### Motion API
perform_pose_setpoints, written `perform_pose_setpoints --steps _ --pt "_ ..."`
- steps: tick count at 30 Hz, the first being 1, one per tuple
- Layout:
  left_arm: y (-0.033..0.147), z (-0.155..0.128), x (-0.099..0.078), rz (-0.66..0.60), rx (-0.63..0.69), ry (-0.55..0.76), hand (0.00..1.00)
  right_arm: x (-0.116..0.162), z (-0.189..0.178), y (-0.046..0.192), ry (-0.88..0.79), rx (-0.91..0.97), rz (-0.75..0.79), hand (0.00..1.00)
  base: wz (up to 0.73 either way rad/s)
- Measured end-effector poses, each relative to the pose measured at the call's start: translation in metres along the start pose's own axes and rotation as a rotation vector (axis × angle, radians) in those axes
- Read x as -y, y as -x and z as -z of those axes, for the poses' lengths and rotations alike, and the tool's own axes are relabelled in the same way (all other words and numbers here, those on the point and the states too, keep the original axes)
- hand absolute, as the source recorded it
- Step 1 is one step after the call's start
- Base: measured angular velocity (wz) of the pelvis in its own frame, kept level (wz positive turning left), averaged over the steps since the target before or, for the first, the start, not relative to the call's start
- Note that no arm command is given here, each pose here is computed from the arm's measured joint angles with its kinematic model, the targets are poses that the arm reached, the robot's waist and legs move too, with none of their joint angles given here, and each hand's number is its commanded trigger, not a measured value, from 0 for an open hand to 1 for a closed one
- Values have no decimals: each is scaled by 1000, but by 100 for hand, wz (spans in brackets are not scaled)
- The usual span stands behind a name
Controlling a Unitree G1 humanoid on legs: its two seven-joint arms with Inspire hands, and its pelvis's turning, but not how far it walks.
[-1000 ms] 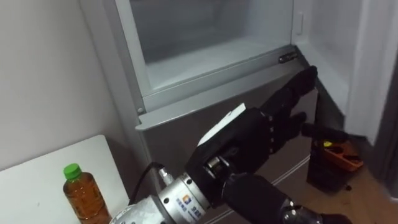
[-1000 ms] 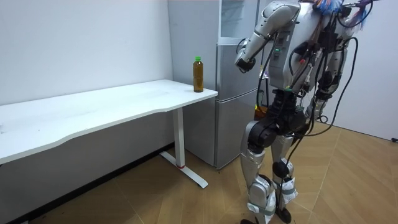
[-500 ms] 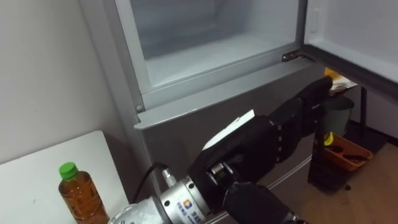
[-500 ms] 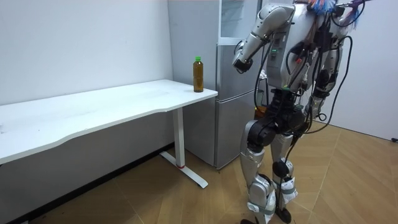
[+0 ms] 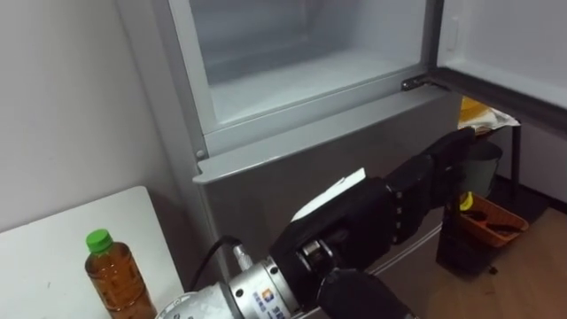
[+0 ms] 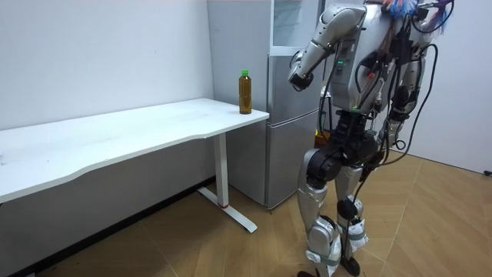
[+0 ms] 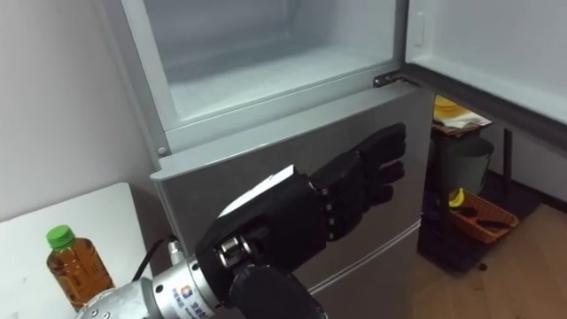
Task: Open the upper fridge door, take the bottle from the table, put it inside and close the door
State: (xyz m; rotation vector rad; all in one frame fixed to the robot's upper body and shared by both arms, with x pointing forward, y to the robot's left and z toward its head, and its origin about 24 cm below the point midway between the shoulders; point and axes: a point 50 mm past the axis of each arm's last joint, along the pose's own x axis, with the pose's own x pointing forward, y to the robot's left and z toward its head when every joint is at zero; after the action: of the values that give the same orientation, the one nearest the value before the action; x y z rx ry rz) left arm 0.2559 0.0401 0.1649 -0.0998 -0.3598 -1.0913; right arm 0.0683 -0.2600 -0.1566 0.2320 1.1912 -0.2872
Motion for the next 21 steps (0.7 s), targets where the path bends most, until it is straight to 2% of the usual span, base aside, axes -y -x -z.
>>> perform_pose_setpoints --steps 9,12,16,21 --pt "12 23 10 20 -120 -37 0 -2 -1 -1 20 -1 1 0 8" --pt "24 36 13 0 -161 9 0 -4 0 -1 19 4 -6 0 12" --pt "50 67 20 -64 -284 84 0 -11 5 -2 7 -3 -24 0 14" --pt "78 86 24 -144 -397 88 0 -17 10 -3 14 -13 -34 0 6"
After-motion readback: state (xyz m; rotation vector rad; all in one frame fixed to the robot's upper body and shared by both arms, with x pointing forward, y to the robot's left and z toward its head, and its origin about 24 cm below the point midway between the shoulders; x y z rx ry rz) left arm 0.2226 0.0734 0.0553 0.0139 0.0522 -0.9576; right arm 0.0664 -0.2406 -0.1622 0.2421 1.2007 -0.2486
